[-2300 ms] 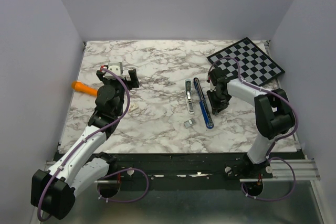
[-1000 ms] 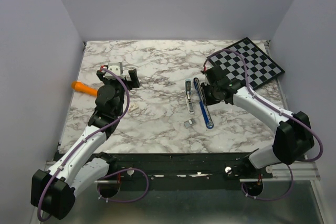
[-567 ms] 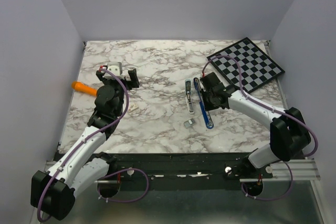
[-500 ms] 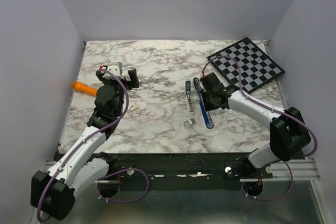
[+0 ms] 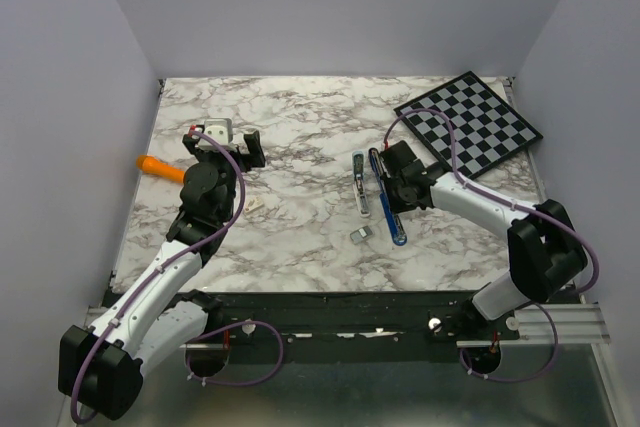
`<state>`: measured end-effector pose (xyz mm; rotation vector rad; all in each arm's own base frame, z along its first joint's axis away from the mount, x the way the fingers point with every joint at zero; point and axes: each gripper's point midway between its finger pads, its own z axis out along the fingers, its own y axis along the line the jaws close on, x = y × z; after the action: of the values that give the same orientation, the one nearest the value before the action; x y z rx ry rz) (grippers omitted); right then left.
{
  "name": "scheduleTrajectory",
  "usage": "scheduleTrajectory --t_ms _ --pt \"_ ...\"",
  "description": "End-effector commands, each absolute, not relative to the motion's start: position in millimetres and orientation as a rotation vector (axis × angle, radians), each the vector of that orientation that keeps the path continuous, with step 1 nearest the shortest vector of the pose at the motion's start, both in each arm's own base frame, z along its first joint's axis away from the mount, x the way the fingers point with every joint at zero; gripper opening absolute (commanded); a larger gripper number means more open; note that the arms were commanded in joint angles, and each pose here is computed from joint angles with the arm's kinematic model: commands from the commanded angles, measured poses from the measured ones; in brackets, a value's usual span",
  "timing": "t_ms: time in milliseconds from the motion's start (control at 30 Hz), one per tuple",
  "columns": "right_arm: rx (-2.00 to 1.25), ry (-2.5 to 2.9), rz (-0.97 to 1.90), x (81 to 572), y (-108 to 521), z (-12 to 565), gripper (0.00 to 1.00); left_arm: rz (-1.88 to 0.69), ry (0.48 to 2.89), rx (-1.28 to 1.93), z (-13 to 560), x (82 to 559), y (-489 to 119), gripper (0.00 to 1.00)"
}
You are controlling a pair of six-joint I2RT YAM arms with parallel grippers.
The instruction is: Load the staples into the stapler
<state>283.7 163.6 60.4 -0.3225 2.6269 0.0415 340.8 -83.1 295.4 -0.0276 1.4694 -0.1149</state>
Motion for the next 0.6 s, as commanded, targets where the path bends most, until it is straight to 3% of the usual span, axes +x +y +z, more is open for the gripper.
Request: scheduleTrajectory --t_ms 0,567 --pt "-0.319 2.627 -0.001 285.1 158.9 52.0 0.24 -0.140 1.446 -0.030 302.5 338.6 -84.6 0.99" --pt "-0.332 2.653 -0.019 281.7 156.8 43.7 0.24 -0.142 1.447 -0.027 302.2 338.6 -85.1 0.99"
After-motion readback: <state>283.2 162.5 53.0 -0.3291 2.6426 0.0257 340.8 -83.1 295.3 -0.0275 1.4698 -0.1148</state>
